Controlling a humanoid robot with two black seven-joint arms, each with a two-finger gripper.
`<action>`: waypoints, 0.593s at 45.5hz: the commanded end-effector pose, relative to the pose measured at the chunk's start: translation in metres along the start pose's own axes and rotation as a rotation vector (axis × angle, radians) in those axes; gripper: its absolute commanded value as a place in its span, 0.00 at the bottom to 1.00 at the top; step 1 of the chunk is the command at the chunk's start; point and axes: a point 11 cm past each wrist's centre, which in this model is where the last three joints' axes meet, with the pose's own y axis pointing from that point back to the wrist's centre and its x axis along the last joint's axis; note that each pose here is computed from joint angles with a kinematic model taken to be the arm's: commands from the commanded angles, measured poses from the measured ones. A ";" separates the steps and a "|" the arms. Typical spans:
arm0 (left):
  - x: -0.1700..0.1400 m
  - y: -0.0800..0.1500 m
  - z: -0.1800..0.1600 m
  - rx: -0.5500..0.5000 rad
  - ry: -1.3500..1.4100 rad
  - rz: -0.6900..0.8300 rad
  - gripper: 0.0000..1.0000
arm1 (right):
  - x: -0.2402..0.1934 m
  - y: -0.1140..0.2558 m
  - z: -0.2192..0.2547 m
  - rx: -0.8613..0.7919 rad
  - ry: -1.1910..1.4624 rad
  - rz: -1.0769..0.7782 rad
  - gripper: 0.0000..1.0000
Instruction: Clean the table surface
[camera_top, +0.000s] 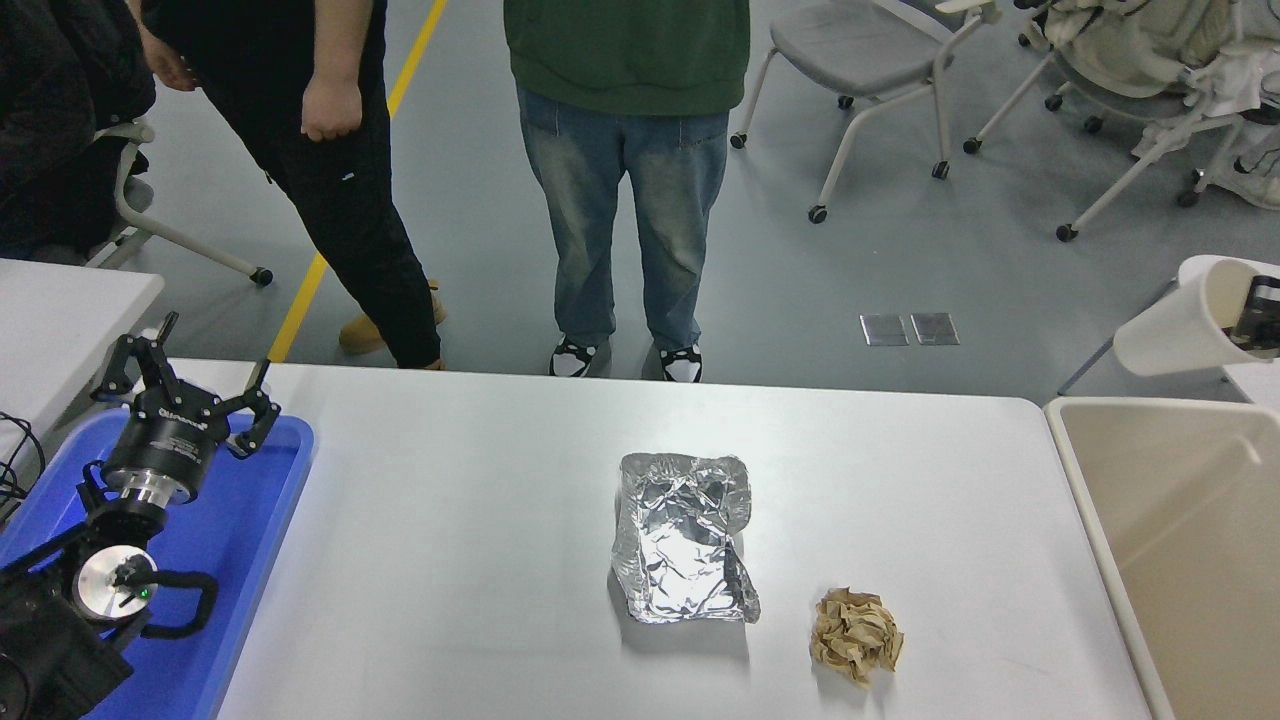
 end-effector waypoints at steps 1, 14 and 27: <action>0.000 0.000 0.000 0.000 0.000 0.000 1.00 | -0.002 -0.008 0.077 -0.152 -0.153 0.125 0.00; 0.000 0.000 0.001 -0.001 -0.001 0.000 1.00 | -0.064 -0.074 0.142 -0.357 -0.225 0.238 0.00; 0.000 0.000 0.000 0.001 0.000 0.000 1.00 | -0.141 -0.133 0.149 -0.441 -0.311 0.328 0.00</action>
